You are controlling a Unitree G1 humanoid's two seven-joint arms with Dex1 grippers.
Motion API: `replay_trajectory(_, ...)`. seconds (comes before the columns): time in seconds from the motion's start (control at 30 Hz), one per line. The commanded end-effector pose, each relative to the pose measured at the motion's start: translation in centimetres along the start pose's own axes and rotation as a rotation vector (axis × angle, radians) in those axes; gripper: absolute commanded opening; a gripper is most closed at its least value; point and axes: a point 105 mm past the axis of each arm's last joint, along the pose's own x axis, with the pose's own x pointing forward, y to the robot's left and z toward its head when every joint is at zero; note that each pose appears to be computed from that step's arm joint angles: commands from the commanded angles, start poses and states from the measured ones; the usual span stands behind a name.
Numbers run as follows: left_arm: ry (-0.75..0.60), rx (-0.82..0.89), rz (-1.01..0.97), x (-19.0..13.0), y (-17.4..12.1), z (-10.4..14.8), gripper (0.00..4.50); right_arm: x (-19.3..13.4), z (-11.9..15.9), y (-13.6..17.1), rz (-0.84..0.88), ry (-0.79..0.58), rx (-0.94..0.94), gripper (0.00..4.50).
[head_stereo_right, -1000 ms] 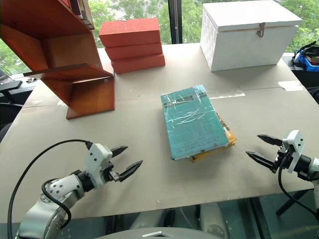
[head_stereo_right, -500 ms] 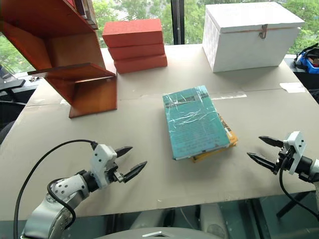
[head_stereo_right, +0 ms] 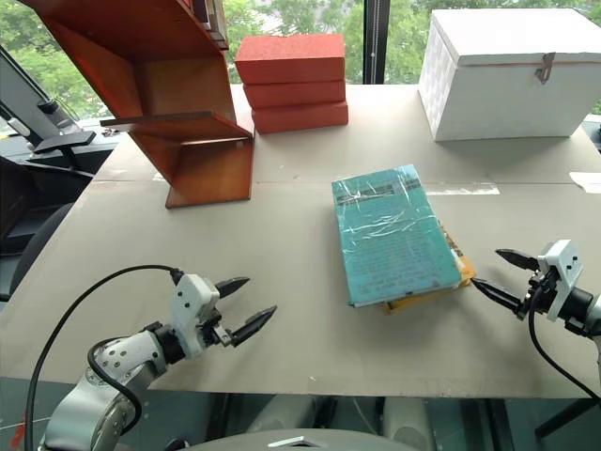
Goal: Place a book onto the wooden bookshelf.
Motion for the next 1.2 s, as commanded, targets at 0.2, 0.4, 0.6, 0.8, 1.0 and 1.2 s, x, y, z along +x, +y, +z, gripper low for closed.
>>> replay_trajectory(0.2,-0.088,0.076,-0.048,0.2,1.5,3.1,4.45,1.0,3.5,-3.2,-0.149,-0.039,-0.085,4.50)
replay_trajectory(0.4,-0.134,0.086,-0.201,-0.5,1.6,6.0,4.50,1.8,5.7,-3.5,-0.137,-0.087,-0.085,2.93)
replay_trajectory(0.6,-0.157,0.103,-0.284,-1.4,2.1,7.7,4.50,2.4,7.5,-4.3,-0.140,-0.108,-0.113,0.25)
replay_trajectory(0.8,-0.160,0.121,-0.358,-1.8,2.0,8.7,4.50,5.0,7.7,-1.1,0.042,-0.089,-0.126,0.12)
replay_trajectory(1.0,-0.164,0.124,-0.360,-1.7,1.7,9.2,4.50,5.8,7.1,2.6,0.207,-0.060,-0.098,0.12)
replay_trajectory(1.2,-0.166,0.122,-0.362,-1.6,1.6,9.4,4.50,5.5,7.1,4.9,0.314,-0.053,-0.047,0.12)
